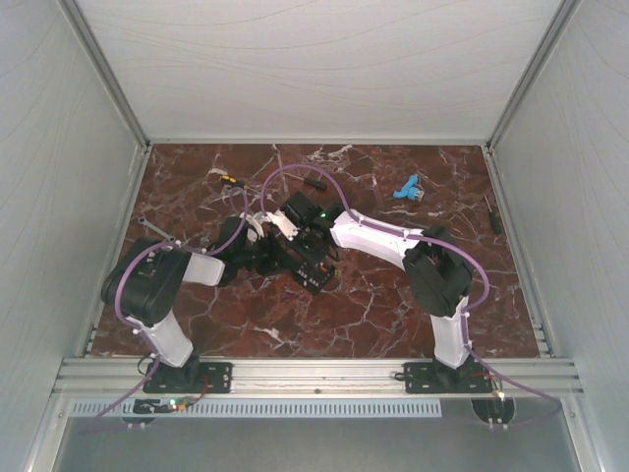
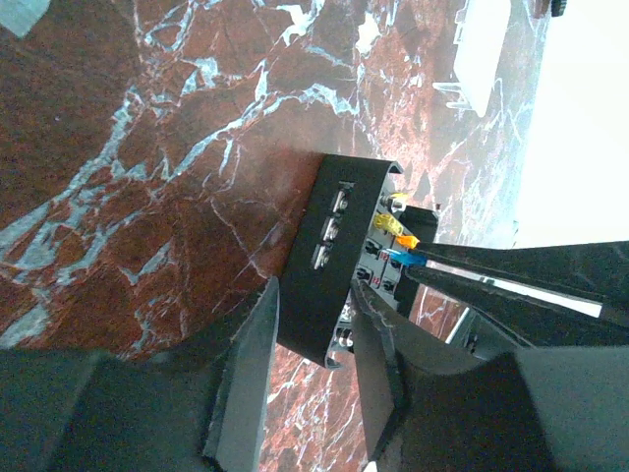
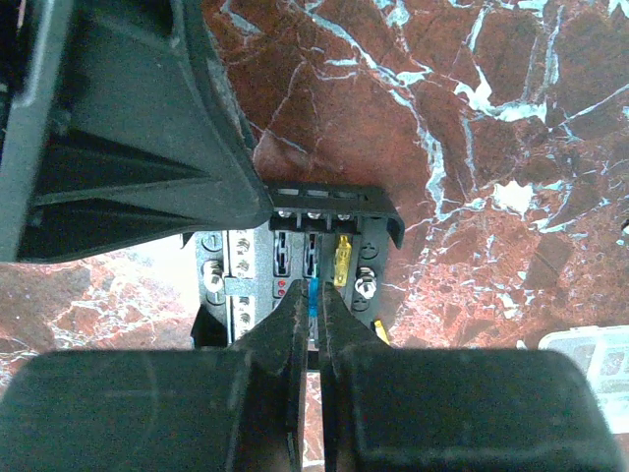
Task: Snap on the fuse box
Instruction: Install the fuse at the fuse box base.
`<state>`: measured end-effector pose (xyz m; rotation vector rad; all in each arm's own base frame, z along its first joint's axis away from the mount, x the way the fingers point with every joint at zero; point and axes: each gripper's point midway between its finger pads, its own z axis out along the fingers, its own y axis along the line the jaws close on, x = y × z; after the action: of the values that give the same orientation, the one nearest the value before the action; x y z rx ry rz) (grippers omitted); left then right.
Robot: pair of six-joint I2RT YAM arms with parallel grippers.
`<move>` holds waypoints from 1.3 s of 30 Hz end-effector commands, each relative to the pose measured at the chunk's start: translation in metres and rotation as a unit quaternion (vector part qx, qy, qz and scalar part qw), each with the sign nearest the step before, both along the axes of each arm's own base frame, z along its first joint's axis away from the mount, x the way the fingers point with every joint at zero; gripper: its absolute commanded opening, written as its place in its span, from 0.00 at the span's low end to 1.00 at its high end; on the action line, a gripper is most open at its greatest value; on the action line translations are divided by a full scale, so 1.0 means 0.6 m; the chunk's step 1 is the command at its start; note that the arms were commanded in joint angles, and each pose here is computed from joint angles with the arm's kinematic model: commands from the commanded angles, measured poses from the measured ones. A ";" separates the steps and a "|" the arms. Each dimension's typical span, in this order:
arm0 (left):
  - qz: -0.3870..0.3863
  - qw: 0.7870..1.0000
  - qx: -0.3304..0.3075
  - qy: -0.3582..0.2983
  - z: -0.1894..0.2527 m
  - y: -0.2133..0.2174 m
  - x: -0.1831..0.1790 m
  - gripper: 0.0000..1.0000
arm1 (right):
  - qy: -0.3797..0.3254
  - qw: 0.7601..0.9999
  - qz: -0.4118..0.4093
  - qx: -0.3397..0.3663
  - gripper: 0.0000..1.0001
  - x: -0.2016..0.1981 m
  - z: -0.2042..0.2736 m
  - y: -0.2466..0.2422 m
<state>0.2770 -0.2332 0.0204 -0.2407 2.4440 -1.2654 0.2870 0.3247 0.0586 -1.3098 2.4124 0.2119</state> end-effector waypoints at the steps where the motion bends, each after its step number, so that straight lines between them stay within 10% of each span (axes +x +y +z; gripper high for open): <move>1: -0.006 1.000 0.002 -0.027 0.014 -0.003 0.013 0.38 | -0.014 1.000 0.002 0.013 0.00 0.007 0.030 0.011; 39: 0.013 0.998 0.021 -0.049 0.034 0.025 -0.017 0.53 | 0.008 1.000 0.009 -0.003 0.00 0.000 0.006 0.019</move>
<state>0.2583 -0.2183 0.0304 -0.2264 2.4249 -1.1956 0.2866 0.3323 0.0584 -1.3301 2.4233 0.2262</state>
